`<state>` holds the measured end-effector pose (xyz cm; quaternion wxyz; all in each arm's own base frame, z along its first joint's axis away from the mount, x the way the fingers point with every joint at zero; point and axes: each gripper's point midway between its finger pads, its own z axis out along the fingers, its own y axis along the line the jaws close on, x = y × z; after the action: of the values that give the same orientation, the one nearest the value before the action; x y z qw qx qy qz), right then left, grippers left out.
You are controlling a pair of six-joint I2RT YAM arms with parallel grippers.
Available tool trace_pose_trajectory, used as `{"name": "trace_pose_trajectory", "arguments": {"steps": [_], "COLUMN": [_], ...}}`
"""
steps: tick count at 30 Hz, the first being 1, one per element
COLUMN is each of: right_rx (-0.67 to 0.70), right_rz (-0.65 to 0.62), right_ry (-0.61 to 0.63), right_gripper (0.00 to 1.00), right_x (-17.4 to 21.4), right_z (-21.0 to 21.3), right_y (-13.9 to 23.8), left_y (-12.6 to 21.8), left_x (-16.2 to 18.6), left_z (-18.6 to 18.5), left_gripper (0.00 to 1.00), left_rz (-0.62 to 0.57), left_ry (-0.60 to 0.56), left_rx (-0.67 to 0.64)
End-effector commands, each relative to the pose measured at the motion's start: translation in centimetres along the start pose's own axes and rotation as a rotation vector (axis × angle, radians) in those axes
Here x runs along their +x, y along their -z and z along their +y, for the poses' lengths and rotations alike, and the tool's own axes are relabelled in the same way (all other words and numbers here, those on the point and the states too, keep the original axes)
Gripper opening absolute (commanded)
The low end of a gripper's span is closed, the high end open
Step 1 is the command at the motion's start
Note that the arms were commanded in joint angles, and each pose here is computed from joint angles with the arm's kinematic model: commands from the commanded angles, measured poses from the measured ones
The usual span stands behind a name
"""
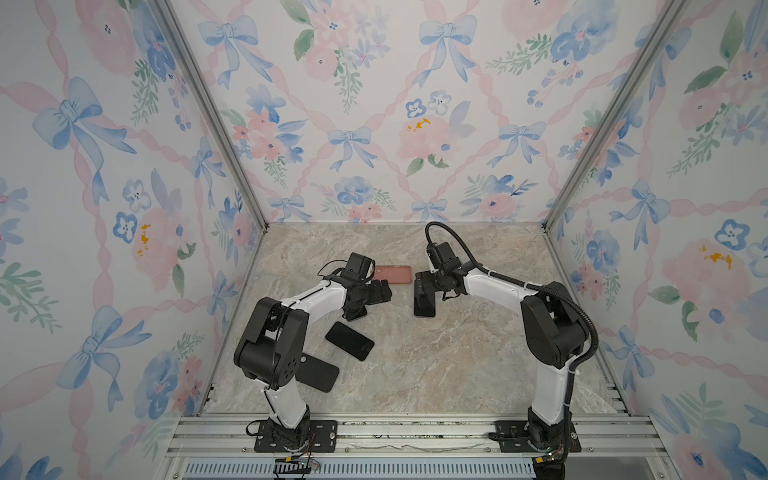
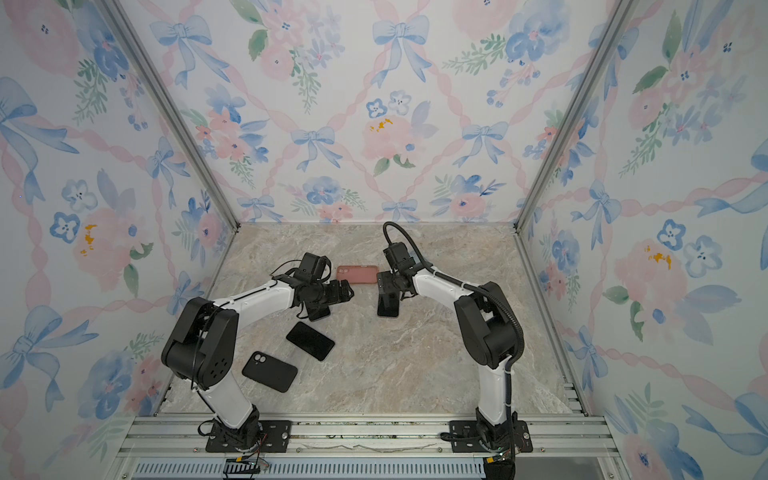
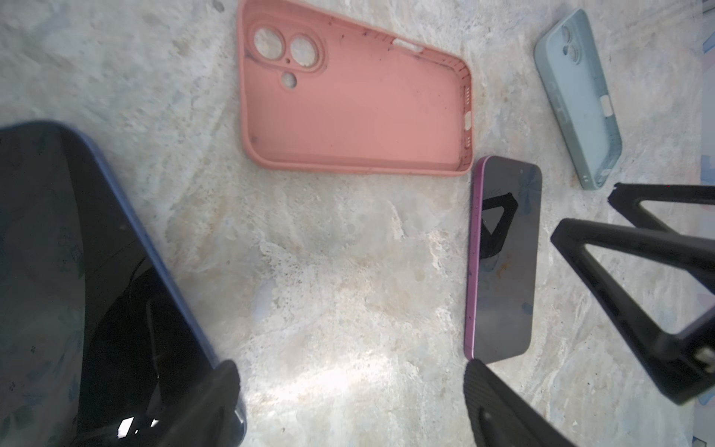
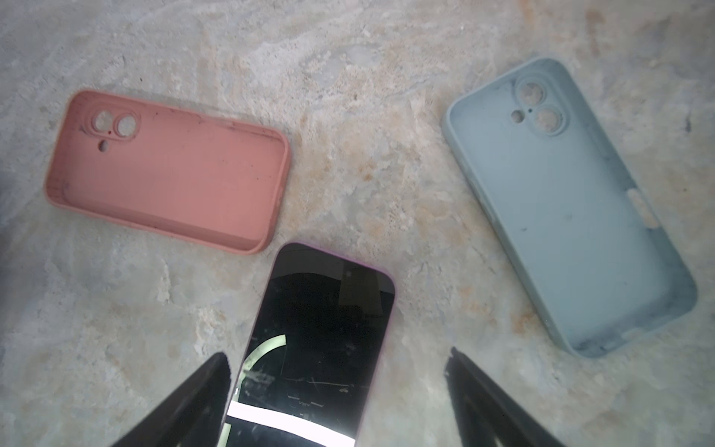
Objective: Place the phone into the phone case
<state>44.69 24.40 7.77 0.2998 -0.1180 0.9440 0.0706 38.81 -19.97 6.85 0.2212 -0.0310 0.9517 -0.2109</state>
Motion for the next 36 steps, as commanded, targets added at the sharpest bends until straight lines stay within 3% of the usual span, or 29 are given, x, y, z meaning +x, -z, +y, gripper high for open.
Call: {"name": "trace_pose_trajectory", "arguments": {"steps": [1,13,23,36], "right_rx": [-0.053,-0.187,-0.287,-0.400], "right_rz": [0.033,-0.008,0.020,0.061], "right_ry": [0.052,0.003,-0.063,-0.123], "right_gripper": [0.87,0.82,0.79,0.59], "right_x": [-1.1,-6.1,-6.7,-6.6], "right_z": [0.1,1.8,3.1,4.8], "right_y": [-0.7,-4.0,-7.1,-9.6], "left_y": [-0.8,-3.8,-4.8,-5.8], "left_x": [-0.9,-2.9,-3.4,-4.8], "left_z": [-0.5,0.7,1.0,2.4], "left_gripper": [0.91,0.84,0.83,0.82], "left_rz": [0.007,0.059,0.063,0.055], "left_ry": [-0.018,0.075,0.091,0.124], "left_rx": [0.009,0.052,0.047,0.038]}}
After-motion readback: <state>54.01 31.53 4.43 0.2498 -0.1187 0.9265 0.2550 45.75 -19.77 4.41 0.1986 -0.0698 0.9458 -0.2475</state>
